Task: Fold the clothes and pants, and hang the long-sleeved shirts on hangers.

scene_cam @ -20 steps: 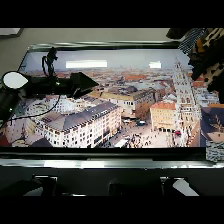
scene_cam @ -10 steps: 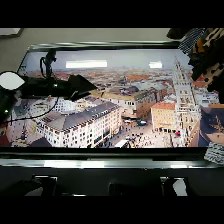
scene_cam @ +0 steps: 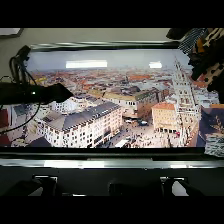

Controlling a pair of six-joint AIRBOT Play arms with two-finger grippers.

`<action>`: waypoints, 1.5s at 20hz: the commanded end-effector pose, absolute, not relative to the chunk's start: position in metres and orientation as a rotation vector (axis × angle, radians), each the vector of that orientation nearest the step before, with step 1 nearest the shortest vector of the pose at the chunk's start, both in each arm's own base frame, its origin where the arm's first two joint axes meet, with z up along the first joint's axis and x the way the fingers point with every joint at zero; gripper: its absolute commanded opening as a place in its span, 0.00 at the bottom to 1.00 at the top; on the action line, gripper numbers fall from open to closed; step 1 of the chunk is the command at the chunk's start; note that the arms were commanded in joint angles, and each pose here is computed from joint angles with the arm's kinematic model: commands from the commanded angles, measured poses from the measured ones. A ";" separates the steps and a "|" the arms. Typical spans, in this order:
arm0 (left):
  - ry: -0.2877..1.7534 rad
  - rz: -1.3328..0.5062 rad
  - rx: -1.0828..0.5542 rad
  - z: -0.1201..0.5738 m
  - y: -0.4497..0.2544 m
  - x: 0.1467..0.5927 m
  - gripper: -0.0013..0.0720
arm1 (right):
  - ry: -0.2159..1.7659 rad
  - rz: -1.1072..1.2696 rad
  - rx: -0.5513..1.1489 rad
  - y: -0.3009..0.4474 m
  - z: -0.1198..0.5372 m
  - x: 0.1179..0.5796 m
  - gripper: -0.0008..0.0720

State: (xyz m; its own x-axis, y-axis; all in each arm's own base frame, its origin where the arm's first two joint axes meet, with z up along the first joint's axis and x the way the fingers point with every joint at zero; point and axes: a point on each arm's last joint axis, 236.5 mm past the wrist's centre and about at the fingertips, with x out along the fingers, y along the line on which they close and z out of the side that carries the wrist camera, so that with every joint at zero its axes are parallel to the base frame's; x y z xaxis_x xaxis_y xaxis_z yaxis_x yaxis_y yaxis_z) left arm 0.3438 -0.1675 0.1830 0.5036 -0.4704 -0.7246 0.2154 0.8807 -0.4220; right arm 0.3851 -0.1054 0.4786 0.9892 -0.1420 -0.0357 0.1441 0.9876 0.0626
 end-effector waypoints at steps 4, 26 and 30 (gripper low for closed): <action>0.956 -0.135 -0.023 0.171 -0.075 0.321 0.84 | 0.742 0.229 -0.191 0.061 0.241 0.424 0.66; 0.988 -0.023 -0.072 0.100 -0.022 0.333 0.05 | 1.178 0.323 -0.028 0.104 0.082 0.329 0.05; 0.988 -0.023 -0.072 0.100 -0.022 0.333 0.05 | 1.178 0.323 -0.028 0.104 0.082 0.329 0.05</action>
State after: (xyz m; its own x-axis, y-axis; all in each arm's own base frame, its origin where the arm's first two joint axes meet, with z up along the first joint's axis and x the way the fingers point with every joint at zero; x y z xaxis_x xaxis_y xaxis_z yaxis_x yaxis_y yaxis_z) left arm 0.3329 -0.0221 0.0999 0.5501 -0.0538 -0.8333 -0.0117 0.9973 -0.0721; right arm 0.3293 0.1031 0.0820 0.3425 0.2330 -0.9102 -0.2631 0.9538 0.1451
